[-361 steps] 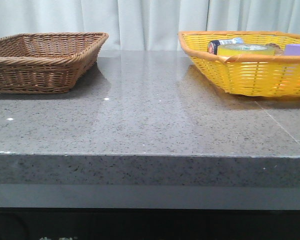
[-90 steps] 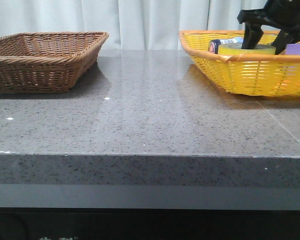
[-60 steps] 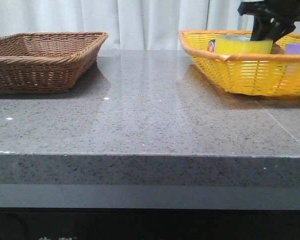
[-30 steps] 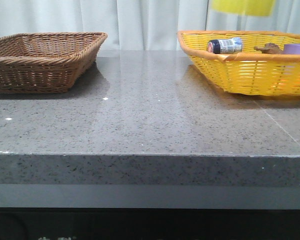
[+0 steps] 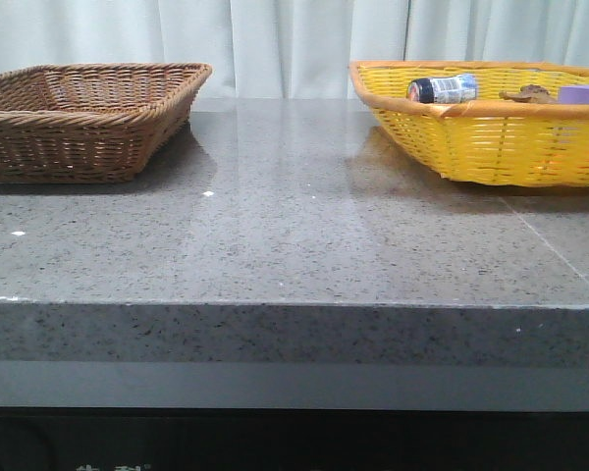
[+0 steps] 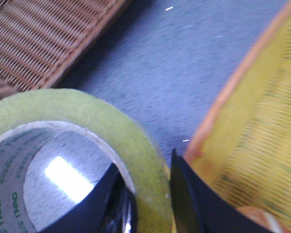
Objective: Transfer tape with both arms
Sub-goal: 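Lift the tape roll out and carry it toward the brown basket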
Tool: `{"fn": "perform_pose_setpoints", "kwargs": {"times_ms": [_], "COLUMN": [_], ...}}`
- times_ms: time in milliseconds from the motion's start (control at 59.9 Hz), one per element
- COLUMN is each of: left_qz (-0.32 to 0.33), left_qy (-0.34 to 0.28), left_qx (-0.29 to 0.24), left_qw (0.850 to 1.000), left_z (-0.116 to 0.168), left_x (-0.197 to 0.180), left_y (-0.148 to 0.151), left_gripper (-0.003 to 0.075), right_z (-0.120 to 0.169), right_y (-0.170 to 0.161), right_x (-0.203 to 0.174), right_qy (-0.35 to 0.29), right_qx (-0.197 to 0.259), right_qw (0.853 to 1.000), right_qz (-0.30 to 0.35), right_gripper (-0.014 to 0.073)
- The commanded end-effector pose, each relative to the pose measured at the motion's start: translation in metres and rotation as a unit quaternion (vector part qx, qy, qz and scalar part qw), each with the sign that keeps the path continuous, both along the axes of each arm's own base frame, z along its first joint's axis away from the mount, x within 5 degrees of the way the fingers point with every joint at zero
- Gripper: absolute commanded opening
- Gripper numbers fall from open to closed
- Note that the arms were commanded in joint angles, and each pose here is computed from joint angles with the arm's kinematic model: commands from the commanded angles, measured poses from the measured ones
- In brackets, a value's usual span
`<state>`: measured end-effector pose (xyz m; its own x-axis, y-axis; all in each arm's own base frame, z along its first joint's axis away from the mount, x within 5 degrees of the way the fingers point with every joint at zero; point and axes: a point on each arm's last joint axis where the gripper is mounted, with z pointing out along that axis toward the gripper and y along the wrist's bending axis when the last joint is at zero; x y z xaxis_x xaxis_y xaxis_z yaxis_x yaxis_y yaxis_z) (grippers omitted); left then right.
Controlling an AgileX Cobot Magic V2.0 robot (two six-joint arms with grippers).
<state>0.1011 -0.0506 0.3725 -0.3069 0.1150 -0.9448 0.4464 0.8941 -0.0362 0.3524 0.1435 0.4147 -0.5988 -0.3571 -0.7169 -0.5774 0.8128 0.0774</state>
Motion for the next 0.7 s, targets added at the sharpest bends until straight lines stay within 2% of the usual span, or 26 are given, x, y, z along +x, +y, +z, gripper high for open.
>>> {"fn": "perform_pose_setpoints", "kwargs": {"times_ms": [0,250,517,684], "left_qz": [-0.001,-0.001,-0.001,-0.001], "left_qy": [-0.045,-0.045,-0.045,-0.045], "left_qx": [-0.029,-0.029,-0.029,-0.029], "left_qw": [0.999,0.999,0.999,0.999], "left_z": [0.017,0.017,0.017,0.017], "left_x": [0.001,0.001,0.001,0.001], "left_y": [-0.001,-0.001,-0.001,-0.001], "left_gripper": [0.0492,0.0492,0.0492,0.0492], "right_z": [0.021,-0.016,-0.043,-0.066], "right_y": [0.013,0.046,0.059,0.066], "right_x": [-0.017,-0.023,-0.016,-0.002], "right_qy": [-0.06,-0.045,-0.049,-0.047], "right_qx": [0.033,0.031,0.012,-0.02], "right_qw": [0.997,0.997,0.997,0.994], "right_qz": [0.02,0.048,0.066,0.092], "right_gripper": [0.017,0.017,0.017,0.017]}}
